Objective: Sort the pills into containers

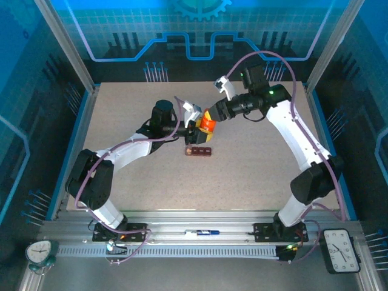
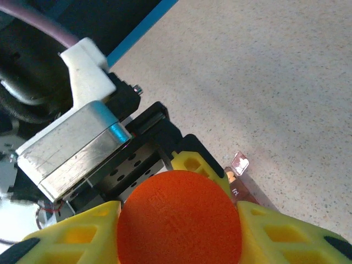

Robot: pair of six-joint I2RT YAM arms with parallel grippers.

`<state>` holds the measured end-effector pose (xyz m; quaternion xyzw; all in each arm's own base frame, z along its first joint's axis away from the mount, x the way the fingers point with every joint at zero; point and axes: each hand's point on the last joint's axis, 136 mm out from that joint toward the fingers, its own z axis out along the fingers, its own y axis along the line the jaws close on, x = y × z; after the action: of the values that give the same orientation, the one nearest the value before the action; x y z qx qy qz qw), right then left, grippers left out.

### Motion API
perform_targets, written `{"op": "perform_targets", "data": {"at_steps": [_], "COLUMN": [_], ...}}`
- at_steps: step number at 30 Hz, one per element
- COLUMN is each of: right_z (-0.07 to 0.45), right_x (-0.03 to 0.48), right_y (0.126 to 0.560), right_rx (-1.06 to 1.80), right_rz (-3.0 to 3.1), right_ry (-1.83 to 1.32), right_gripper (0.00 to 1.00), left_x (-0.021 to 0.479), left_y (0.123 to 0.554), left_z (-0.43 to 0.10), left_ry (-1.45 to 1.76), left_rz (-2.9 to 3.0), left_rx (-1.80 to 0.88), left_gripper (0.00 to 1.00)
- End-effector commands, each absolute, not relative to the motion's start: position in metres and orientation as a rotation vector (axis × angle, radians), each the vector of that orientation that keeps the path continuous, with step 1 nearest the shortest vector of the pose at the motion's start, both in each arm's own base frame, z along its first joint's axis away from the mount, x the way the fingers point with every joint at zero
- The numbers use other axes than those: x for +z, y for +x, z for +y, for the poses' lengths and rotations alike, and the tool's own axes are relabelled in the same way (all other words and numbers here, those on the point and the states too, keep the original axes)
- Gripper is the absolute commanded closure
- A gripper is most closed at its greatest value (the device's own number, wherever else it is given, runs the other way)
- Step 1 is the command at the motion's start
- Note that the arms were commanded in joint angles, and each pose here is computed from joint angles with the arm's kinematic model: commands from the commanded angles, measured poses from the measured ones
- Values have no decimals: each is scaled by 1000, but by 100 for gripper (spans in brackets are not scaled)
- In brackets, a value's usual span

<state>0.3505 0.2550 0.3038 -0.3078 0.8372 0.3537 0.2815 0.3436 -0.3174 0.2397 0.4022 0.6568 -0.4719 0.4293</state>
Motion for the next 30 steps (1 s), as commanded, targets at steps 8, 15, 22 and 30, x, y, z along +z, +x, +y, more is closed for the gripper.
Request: {"op": "perform_targets", "data": {"at_steps": [8,15,22,30], "right_z": [270,270,263,244], "right_x": [254,270,301,339], "right_y": [342,349,359,366], "right_rx": [815,826,884,985], "right_rz": [2403,2381,2330,2231], "right_ry": [-434,-457,-474,-474], "right_gripper": [58,55,44,22], "left_x": [291,290,288,286], "left_y": [354,355,355,353], "left_z": [-320,-320,-320,-320], "left_ry": [1002,1002,1003,1005], "left_rz": [1439,1442,1443,1442], "left_rx": [-1103,-1106,-1108,-1118], "left_gripper": [83,83,83,83]}}
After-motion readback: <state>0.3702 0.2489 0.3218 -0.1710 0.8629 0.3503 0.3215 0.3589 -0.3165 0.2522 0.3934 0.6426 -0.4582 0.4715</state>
